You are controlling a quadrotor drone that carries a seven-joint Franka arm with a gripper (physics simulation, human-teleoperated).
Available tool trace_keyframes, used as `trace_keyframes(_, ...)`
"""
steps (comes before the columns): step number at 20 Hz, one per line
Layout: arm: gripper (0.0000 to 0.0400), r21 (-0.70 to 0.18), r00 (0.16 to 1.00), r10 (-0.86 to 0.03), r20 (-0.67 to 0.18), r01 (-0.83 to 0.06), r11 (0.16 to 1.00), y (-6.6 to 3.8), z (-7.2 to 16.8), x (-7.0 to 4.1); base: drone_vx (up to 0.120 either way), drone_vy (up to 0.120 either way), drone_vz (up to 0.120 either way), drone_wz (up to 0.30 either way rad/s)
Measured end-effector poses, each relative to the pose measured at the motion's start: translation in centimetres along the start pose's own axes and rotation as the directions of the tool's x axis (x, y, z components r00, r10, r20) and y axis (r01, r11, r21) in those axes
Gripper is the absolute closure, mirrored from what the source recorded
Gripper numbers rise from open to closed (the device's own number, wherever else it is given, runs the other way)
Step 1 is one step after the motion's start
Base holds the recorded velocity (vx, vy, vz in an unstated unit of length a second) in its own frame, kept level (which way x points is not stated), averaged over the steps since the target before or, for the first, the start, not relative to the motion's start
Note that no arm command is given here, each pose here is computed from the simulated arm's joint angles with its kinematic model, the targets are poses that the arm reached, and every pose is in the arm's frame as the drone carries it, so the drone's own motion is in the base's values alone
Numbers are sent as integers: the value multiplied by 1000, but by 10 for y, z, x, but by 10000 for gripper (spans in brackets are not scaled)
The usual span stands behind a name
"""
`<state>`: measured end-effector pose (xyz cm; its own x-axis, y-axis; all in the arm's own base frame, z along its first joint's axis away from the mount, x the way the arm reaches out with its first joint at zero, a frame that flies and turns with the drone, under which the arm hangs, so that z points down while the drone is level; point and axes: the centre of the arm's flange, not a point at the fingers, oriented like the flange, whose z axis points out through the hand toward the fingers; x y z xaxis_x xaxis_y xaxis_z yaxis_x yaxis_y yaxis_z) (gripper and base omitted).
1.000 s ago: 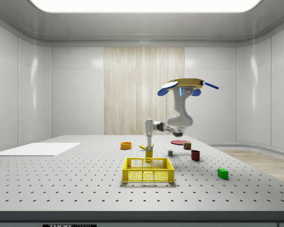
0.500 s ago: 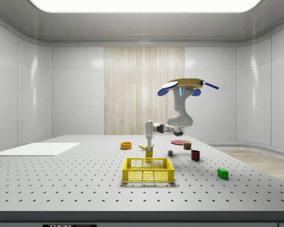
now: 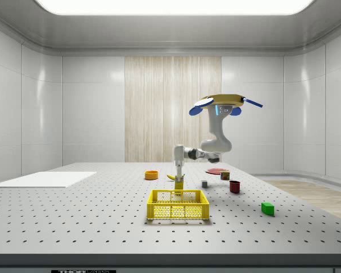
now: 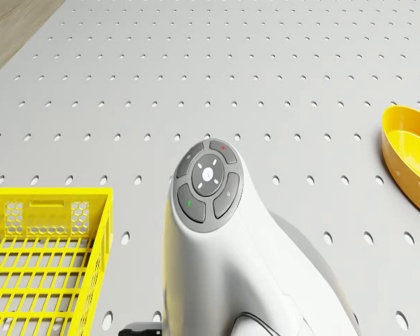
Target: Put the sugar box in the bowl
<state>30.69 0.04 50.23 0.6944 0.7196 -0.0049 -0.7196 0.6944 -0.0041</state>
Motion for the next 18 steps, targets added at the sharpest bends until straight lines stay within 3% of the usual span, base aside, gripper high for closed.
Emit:
trace_keyframes(7, 234, 0, 1000, 20, -1, -20, 1000, 0, -19, 0, 109, -109, 120, 0)
trace_keyframes(18, 233, -1, 1000, 18, -1, -18, 1000, 0, -25, 0, 120, -120, 120, 0)
